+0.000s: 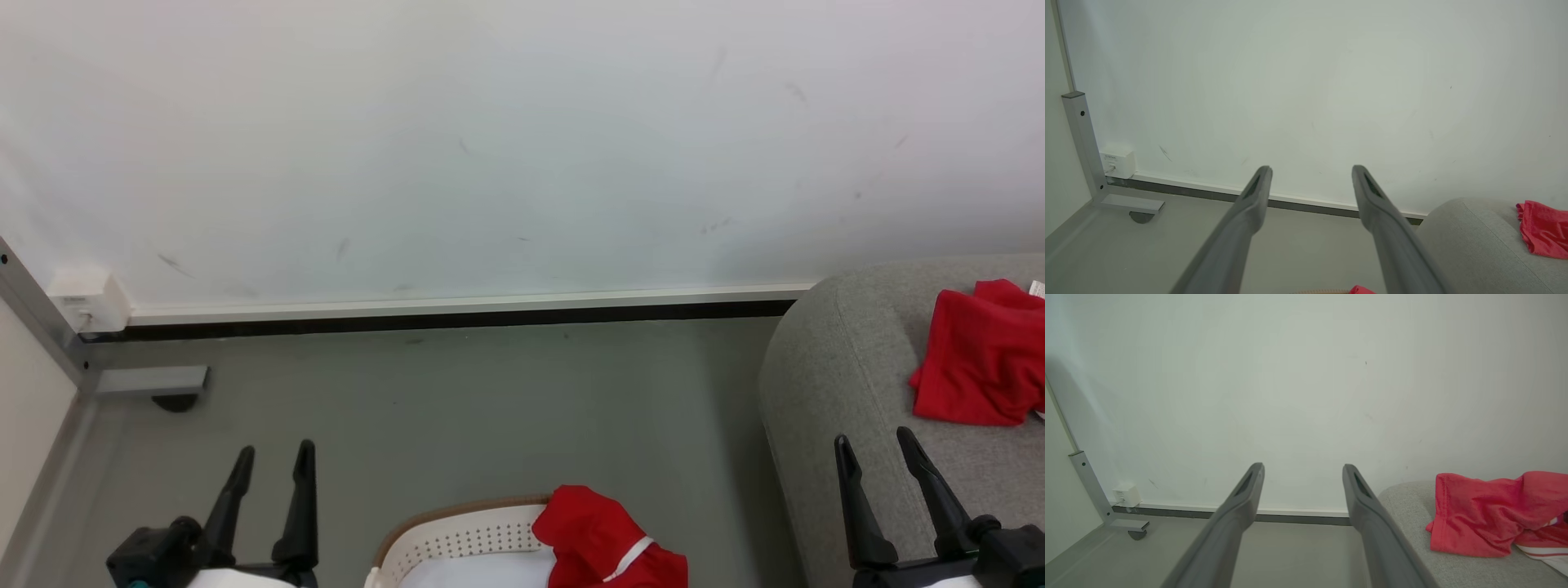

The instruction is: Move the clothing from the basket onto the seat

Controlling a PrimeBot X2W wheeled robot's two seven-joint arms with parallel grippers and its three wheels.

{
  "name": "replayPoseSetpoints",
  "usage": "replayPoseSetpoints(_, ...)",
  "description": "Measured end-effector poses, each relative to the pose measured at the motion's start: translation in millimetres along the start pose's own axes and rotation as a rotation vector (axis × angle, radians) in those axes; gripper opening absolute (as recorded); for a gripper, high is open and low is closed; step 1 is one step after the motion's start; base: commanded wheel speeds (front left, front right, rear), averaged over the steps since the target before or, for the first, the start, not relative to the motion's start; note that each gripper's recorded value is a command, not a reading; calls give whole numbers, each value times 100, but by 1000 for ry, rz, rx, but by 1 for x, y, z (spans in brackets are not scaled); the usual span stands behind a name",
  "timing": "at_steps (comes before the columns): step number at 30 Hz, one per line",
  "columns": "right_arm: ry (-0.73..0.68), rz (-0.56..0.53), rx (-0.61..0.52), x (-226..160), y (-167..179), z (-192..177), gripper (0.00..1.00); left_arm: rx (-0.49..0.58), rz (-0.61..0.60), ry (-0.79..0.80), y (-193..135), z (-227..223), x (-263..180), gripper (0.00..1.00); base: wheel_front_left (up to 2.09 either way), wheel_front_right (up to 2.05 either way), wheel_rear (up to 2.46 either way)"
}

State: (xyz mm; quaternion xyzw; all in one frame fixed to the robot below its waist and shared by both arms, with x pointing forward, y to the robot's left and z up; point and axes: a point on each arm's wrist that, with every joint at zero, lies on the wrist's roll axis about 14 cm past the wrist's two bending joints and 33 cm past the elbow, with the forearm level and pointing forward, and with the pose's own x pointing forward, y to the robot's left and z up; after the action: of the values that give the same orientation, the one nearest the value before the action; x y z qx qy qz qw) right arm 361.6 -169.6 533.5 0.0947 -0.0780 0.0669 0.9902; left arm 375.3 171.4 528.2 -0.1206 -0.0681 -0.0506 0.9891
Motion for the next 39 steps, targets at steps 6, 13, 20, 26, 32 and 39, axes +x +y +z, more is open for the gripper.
replayPoseSetpoints(6,-10,3,0,3,1,3,100,8,0,-2,0,-1,1,100,0,0,0)
replayPoseSetpoints(13,-10,3,10,3,4,2,100,6,3,3,0,-3,1,100,0,0,0)
replayPoseSetpoints(20,-12,0,13,2,4,2,100,2,-3,10,-2,-7,3,100,0,0,0)
replayPoseSetpoints(26,-16,-5,12,2,3,3,100,0,-13,14,-6,-9,6,100,0,0,0)
replayPoseSetpoints(32,-29,-37,3,2,-9,8,100,-5,-55,37,-20,-17,10,100,0,0,0)
replayPoseSetpoints(39,-24,-95,-14,-4,-29,8,100,-14,-165,128,-51,-47,20,100,0,0,0)
